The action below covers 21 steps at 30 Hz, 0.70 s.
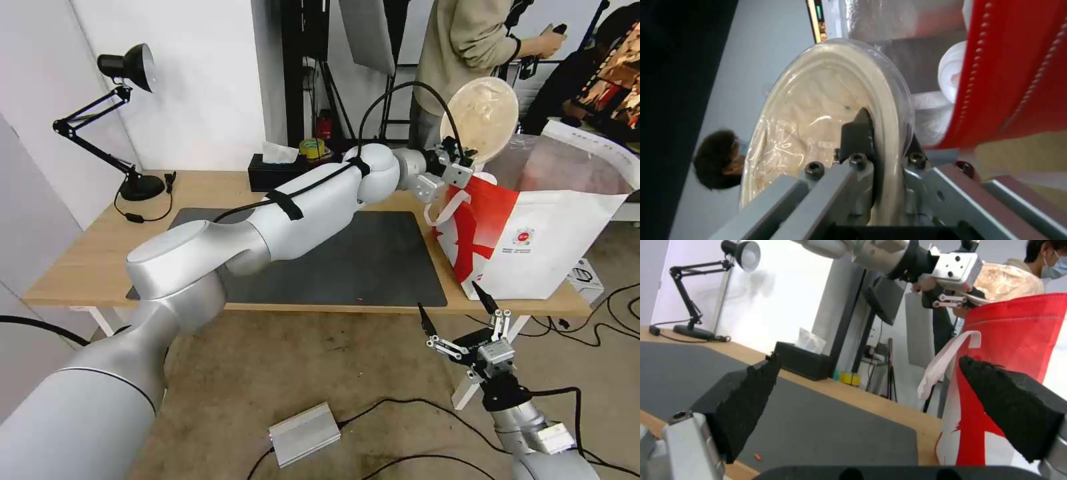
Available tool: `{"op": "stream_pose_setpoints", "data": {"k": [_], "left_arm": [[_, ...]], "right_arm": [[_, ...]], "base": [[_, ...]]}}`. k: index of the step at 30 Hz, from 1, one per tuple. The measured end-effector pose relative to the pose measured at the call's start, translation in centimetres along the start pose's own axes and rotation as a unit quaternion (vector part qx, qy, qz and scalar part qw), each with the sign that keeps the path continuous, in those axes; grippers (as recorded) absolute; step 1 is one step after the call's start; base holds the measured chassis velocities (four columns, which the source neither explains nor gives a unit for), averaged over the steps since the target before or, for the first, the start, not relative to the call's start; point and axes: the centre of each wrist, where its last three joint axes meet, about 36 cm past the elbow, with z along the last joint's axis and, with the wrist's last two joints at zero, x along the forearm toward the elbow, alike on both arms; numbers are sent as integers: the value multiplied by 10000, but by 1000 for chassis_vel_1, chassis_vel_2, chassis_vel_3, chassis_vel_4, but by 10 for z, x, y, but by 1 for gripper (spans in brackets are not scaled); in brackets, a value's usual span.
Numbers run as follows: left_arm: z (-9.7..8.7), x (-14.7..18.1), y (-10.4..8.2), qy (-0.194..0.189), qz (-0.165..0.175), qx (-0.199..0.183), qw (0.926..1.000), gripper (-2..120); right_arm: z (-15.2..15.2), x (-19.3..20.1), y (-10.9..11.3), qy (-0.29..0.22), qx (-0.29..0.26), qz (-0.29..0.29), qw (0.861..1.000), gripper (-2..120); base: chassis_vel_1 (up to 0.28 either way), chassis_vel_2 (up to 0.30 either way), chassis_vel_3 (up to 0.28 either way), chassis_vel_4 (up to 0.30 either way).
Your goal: Pick up the trash from the table and place it into the takeout bag.
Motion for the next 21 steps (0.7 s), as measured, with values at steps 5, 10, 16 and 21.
{"op": "stream_pose_setpoints", "data": {"k": [5,10,16,21], "left_arm": [[1,0,2,7,-34,-285,9996,1],[1,0,4,-52,-18,-516,9987,1],[0,0,4,-67,-25,-554,9984,1],[-2,-1,3,-94,-93,-540,9985,1]], "right_arm": [[0,0,0,0,0,0,10000,100],[0,0,0,0,0,0,10000,100],[0,0,0,0,0,0,10000,100],[0,0,0,0,0,0,10000,100]], "base": [[0,0,0,0],[0,0,0,0],[0,0,0,0],[0,0,0,0]]}}
